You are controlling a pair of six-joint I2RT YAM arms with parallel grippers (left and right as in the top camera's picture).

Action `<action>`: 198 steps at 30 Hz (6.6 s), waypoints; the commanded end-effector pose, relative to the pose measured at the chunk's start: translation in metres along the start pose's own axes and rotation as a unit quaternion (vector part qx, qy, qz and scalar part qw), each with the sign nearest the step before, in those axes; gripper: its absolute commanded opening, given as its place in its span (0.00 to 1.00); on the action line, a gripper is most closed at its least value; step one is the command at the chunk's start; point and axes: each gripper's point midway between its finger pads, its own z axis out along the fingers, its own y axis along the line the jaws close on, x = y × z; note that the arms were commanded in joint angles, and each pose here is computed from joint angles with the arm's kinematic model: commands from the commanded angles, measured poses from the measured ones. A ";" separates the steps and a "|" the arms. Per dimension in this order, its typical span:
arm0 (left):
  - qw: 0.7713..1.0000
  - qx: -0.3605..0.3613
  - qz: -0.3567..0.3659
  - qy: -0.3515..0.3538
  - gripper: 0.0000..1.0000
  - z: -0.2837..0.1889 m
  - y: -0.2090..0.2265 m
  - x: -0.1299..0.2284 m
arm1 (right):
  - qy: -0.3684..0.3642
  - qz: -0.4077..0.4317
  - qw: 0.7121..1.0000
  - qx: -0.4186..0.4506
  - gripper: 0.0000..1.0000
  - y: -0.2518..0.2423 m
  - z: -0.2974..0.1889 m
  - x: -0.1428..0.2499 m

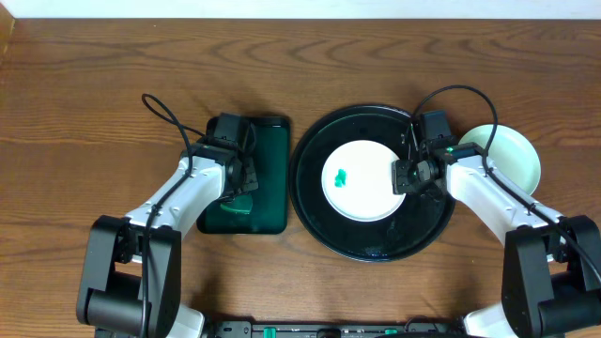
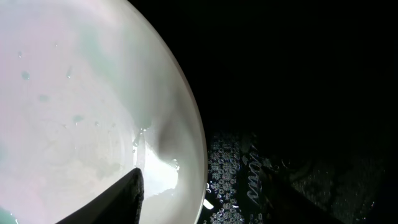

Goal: Clean dirty plates on tray and stack at the side

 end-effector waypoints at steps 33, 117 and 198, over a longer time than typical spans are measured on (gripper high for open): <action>1.000 -0.003 0.004 0.004 0.07 0.013 0.004 0.007 | -0.008 -0.002 1.000 -0.007 0.27 0.004 0.002 -0.003; 0.995 0.071 0.017 0.061 0.31 -0.004 -0.025 0.019 | -0.015 -0.002 1.000 -0.009 0.01 0.004 0.006 -0.002; 0.994 0.085 0.057 0.036 0.07 -0.085 -0.060 -0.026 | 0.000 0.031 0.998 -0.058 0.01 0.021 0.005 0.003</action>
